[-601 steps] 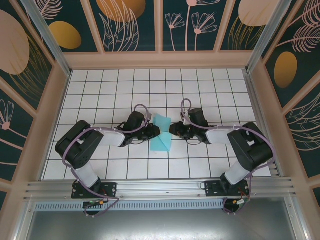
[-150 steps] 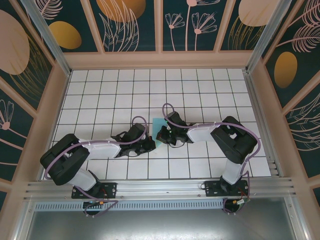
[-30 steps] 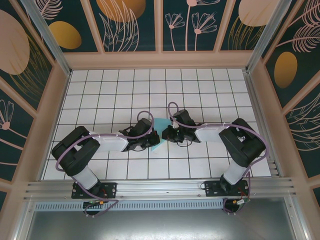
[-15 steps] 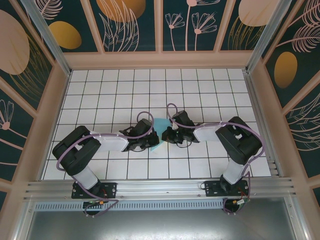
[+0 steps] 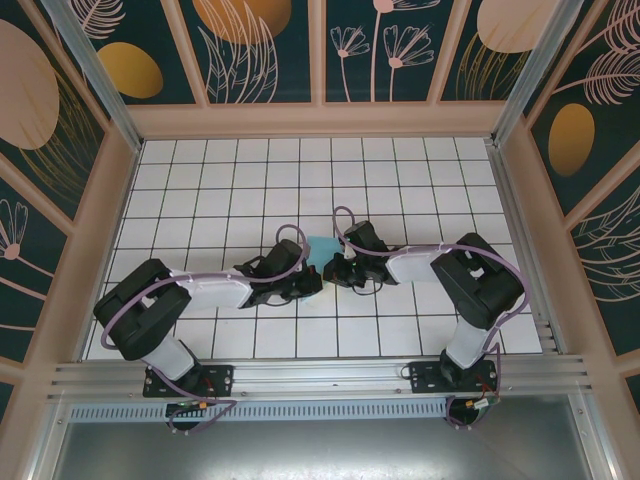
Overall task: Fold a paper plane with a square sheet of paper (pick it up from the middle)
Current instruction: Third fold the triangle at the center of the table.
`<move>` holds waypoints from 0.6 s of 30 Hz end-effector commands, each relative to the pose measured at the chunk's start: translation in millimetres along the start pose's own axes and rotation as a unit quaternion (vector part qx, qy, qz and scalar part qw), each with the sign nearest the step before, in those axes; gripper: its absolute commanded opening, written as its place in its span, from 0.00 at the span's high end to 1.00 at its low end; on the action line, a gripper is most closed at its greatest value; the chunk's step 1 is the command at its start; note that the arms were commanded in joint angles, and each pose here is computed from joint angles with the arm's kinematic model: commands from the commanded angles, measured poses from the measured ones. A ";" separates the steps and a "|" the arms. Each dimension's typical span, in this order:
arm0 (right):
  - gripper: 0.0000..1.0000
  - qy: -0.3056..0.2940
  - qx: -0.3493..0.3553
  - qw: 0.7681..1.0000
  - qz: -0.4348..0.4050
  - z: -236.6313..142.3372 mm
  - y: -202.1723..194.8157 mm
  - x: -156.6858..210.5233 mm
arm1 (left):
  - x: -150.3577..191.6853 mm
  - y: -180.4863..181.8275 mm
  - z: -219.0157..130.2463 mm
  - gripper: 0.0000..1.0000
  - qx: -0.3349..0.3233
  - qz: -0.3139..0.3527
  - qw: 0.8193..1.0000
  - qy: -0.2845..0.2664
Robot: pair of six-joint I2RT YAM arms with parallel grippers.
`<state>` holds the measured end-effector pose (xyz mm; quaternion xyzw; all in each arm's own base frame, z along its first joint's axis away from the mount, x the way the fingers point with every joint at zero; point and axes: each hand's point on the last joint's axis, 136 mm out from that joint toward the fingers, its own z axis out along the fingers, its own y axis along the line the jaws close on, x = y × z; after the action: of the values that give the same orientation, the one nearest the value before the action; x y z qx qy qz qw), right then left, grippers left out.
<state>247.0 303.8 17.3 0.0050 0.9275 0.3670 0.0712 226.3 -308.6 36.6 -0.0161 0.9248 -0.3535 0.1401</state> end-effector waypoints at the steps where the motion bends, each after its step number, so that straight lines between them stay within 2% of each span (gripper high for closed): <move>1: 0.89 0.002 0.025 1.000 0.007 4.4 -8.7 1.1 | 6.4 7.9 0.9 0.94 -0.010 -0.007 1.000 0.005; 8: 0.89 -0.001 0.023 1.000 0.005 1.6 -6.7 0.6 | 6.3 31.1 3.0 0.95 -0.056 -0.014 0.998 -0.008; 18: 0.89 -0.008 0.007 1.000 -0.011 -2.5 4.2 -3.6 | 18.5 49.7 4.5 0.97 -0.072 -0.034 0.997 0.000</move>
<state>246.9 304.1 17.3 0.0044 0.9278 0.3660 0.0716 222.7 -288.5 14.3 -0.0434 0.9368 -0.3164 0.1428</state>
